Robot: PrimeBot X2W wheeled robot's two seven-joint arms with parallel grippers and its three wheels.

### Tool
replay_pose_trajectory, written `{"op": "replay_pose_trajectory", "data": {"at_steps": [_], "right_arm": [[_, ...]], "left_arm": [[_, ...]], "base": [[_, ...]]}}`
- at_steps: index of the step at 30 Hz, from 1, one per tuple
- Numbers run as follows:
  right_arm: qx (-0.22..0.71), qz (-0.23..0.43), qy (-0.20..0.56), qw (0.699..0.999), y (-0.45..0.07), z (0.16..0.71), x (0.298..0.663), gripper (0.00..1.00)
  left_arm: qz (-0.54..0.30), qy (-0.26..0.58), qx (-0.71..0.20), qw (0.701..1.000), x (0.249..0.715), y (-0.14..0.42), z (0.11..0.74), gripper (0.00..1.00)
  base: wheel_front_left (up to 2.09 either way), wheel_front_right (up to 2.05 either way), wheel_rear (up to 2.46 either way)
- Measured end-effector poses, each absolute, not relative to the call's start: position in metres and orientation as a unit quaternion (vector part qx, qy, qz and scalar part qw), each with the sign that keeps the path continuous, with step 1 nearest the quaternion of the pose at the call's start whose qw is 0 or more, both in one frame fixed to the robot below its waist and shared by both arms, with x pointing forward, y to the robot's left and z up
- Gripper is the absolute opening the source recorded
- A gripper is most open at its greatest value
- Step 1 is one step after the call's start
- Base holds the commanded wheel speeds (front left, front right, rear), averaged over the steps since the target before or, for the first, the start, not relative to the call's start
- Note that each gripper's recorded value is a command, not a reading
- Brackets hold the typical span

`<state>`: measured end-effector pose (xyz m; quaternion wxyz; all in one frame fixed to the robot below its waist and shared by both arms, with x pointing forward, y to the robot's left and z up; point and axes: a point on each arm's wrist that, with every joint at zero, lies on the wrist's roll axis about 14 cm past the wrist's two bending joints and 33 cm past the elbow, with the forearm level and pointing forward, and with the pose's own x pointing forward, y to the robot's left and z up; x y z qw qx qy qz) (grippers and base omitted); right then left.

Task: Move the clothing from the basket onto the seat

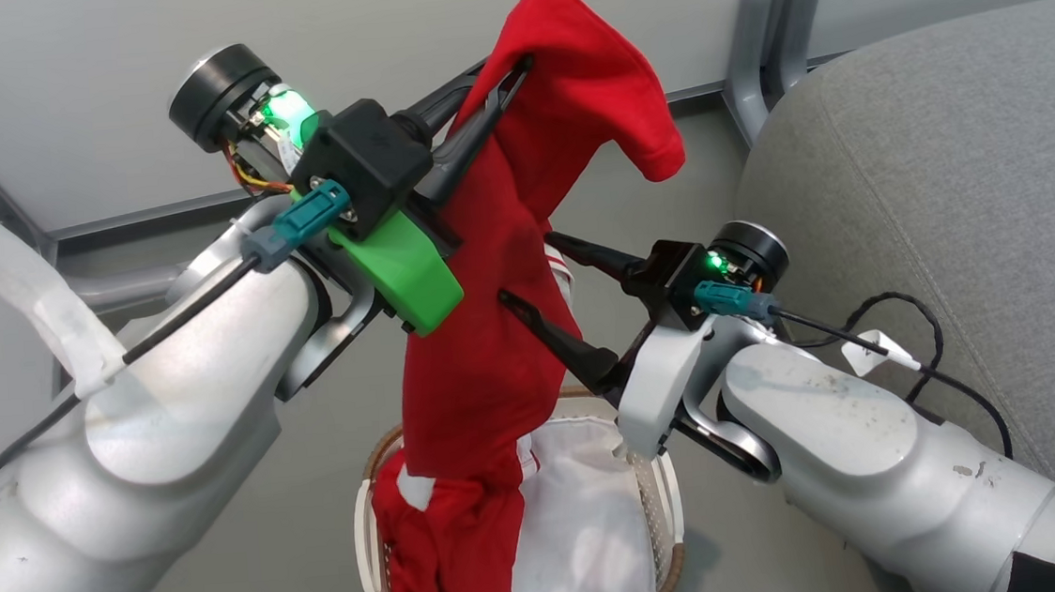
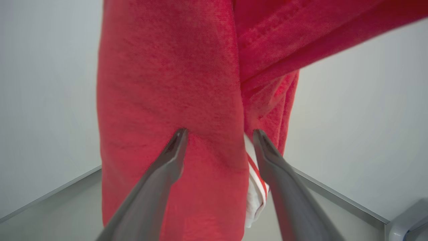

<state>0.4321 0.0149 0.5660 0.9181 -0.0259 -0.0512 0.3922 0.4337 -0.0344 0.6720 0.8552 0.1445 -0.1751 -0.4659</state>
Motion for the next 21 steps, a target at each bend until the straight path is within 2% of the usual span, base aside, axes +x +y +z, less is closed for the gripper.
{"op": "replay_pose_trajectory", "data": {"at_steps": [13, 14, 15, 16, 17, 18, 21], "right_arm": [[-0.042, 0.472, -0.017, 0.88, 0.058, 0.558, 0.409, 1.0], [-0.041, 0.474, -0.017, 0.879, 0.062, 0.559, 0.408, 0.91], [-0.04, 0.477, -0.018, 0.878, 0.065, 0.559, 0.407, 0.46], [-0.039, 0.48, -0.019, 0.876, 0.068, 0.56, 0.406, 0.31], [-0.039, 0.482, -0.02, 0.875, 0.07, 0.561, 0.405, 0.09], [-0.037, 0.484, -0.023, 0.874, 0.073, 0.563, 0.404, 0.0], [-0.036, 0.486, -0.039, 0.872, 0.078, 0.573, 0.403, 0.0]], "left_arm": [[-0.476, -0.173, 0.139, 0.851, 0.424, -0.042, 0.671, 0.0], [-0.476, -0.173, 0.138, 0.851, 0.423, -0.042, 0.671, 0.0], [-0.475, -0.172, 0.137, 0.852, 0.423, -0.041, 0.671, 0.0], [-0.474, -0.172, 0.137, 0.852, 0.423, -0.041, 0.671, 0.0], [-0.473, -0.171, 0.138, 0.853, 0.423, -0.04, 0.671, 0.0], [-0.471, -0.17, 0.137, 0.854, 0.424, -0.039, 0.671, 0.0], [-0.461, -0.16, 0.138, 0.862, 0.428, -0.033, 0.667, 0.0]], "base": [[0.0, 0.0, 0.0], [0.0, 0.0, 0.0], [0.0, 0.0, 0.0], [0.0, 0.0, 0.0], [0.0, 0.0, 0.0], [0.0, 0.0, 0.0], [0.0, 0.0, 0.0]]}}
